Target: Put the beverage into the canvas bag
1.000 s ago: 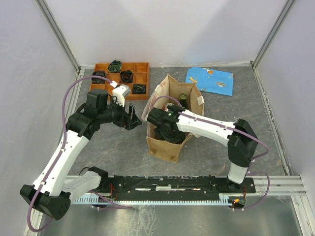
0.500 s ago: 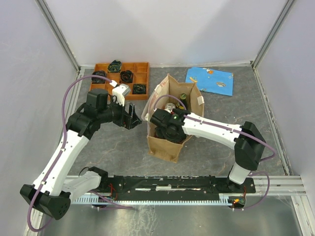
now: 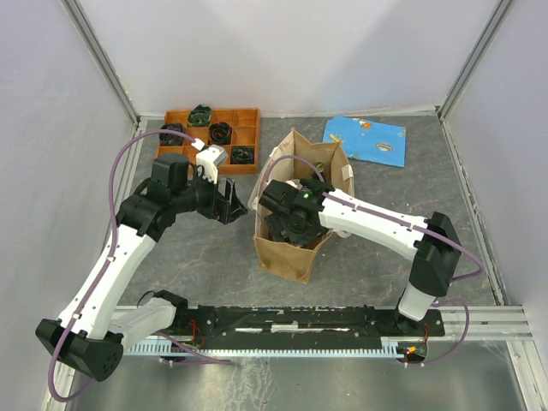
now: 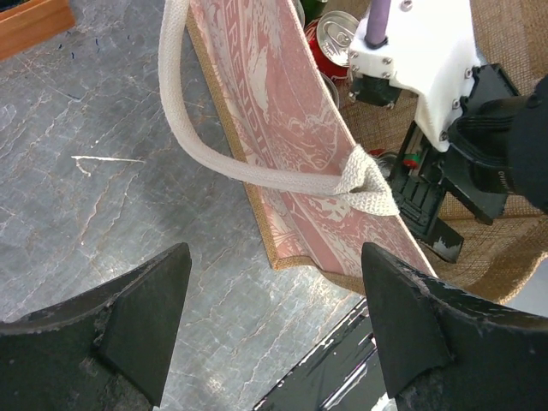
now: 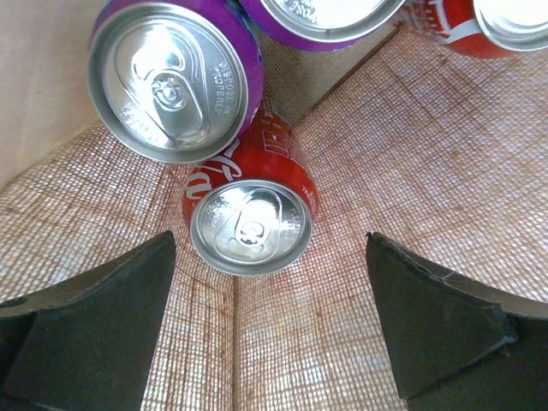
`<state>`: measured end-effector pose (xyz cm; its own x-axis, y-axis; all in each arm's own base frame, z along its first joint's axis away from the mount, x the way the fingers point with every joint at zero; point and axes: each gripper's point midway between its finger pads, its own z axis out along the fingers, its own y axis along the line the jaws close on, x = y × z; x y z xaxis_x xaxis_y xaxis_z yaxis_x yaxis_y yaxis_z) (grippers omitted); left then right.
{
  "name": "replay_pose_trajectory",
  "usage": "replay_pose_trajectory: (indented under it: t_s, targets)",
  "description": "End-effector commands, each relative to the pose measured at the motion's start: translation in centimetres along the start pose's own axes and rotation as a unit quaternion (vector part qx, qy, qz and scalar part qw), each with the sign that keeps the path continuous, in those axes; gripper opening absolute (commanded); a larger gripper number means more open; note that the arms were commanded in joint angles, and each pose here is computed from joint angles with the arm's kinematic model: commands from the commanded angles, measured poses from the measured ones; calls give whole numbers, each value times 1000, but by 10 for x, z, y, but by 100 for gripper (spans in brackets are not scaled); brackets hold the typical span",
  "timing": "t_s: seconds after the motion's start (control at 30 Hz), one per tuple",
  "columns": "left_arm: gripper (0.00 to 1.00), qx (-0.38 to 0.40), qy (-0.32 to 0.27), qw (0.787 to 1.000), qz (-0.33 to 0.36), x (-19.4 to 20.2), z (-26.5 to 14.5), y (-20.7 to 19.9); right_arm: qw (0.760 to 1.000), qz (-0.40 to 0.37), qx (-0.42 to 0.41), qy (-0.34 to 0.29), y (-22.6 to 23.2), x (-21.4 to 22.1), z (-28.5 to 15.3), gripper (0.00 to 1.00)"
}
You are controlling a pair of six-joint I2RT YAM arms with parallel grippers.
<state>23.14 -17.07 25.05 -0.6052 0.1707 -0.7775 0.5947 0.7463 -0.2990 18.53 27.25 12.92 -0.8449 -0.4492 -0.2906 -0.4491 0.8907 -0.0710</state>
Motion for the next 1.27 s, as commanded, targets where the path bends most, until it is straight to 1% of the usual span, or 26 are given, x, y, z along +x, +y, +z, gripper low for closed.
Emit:
replay_pose_trajectory:
  t_s: [0.0, 0.23, 0.37, 0.5, 0.67, 0.77, 0.97, 1.1, 1.23]
  targets:
    - [87, 5, -38, 999, 13, -23, -4, -5, 999, 10, -12, -50, -3, -20, -41, 99]
    - [87, 3, -53, 999, 11, -33, -3, -4, 983, 51, -21, -174, -23, -62, -108, 99]
    - [87, 4, -60, 998, 11, -41, -3, -5, 967, 114, -31, -225, -41, -76, -134, 99]
    - [87, 7, -65, 998, 11, -47, -3, -7, 949, 169, -17, -264, -61, -78, -153, 99]
    - [87, 5, -72, 997, 7, -52, -2, -6, 932, 217, 20, -289, -86, -70, -163, 99]
    - [87, -4, -83, 997, 2, -58, 1, -2, 926, 228, 52, -297, -103, -63, -168, 99]
    - [87, -36, -107, 994, -8, -72, 3, 11, 906, 254, 105, -323, -140, -44, -179, 99]
    - [87, -45, -112, 993, -16, -72, 5, 16, 898, 265, 125, -327, -158, -29, -178, 99]
    - [87, -46, -115, 992, -20, -73, 6, 18, 898, 277, 135, -313, -165, -13, -163, 99]
